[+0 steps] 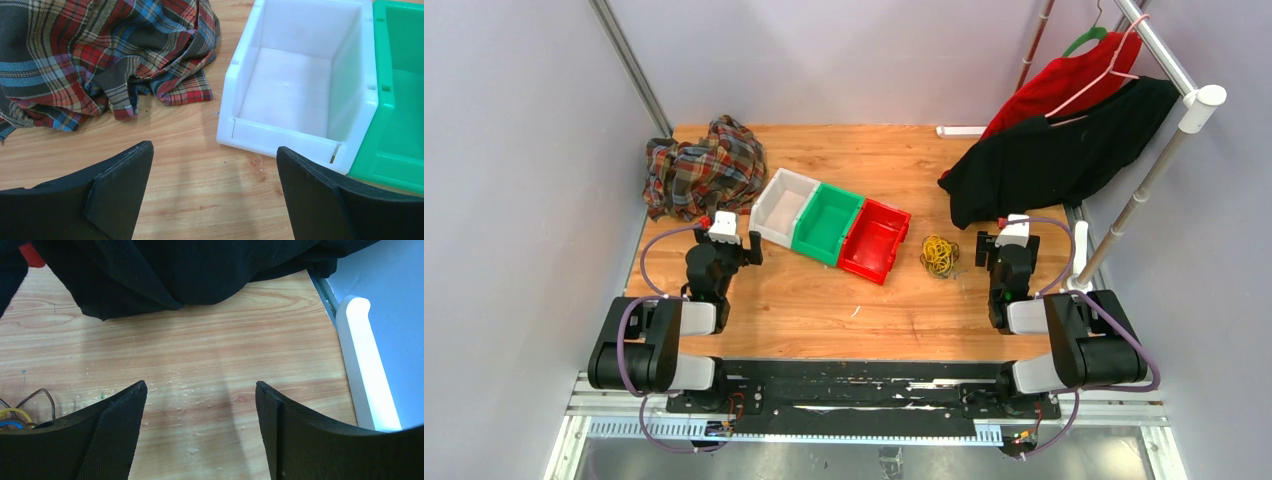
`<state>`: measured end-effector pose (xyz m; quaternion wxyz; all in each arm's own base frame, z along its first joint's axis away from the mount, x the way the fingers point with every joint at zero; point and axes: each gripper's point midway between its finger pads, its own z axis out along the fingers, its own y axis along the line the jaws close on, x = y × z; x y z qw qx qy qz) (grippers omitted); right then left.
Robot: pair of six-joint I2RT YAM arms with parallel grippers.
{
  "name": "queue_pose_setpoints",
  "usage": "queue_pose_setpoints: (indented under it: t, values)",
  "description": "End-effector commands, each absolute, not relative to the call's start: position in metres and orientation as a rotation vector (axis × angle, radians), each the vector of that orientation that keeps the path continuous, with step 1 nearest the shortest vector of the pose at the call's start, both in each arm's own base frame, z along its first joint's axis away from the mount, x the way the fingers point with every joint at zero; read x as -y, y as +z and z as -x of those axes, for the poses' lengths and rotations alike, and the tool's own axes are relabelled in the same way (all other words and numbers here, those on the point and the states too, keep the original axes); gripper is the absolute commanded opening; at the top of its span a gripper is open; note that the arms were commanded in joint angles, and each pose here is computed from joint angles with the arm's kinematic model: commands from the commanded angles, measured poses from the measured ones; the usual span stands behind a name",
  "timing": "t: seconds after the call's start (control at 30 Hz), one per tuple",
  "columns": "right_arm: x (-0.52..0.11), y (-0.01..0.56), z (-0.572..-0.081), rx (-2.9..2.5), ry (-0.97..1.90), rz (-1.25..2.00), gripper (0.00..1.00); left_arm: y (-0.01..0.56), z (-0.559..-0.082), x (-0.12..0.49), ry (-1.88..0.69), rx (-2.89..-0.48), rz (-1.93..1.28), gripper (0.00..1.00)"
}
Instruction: Untangle the cables
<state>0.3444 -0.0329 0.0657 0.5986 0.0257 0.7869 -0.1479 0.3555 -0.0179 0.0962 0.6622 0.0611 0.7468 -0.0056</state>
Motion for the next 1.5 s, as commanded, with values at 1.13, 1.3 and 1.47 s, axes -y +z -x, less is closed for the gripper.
queue_pose_setpoints:
  t: [1.13,1.3,1.47]
  values:
    - [-0.066,0.19,-0.314,-1.984,0.336,-0.405,0.6,0.227,-0.384,0.036,-0.144,-2.078,-0.271,0.98]
    - [-0.129,0.179,-0.309,-2.092,0.245,-0.126,0.72,0.218,-0.4,0.043,-0.201,-2.112,-0.245,0.98]
    - [-0.172,0.151,-0.313,-2.189,0.234,-0.008,0.78,0.205,-0.403,0.051,-0.259,-2.152,-0.262,0.98]
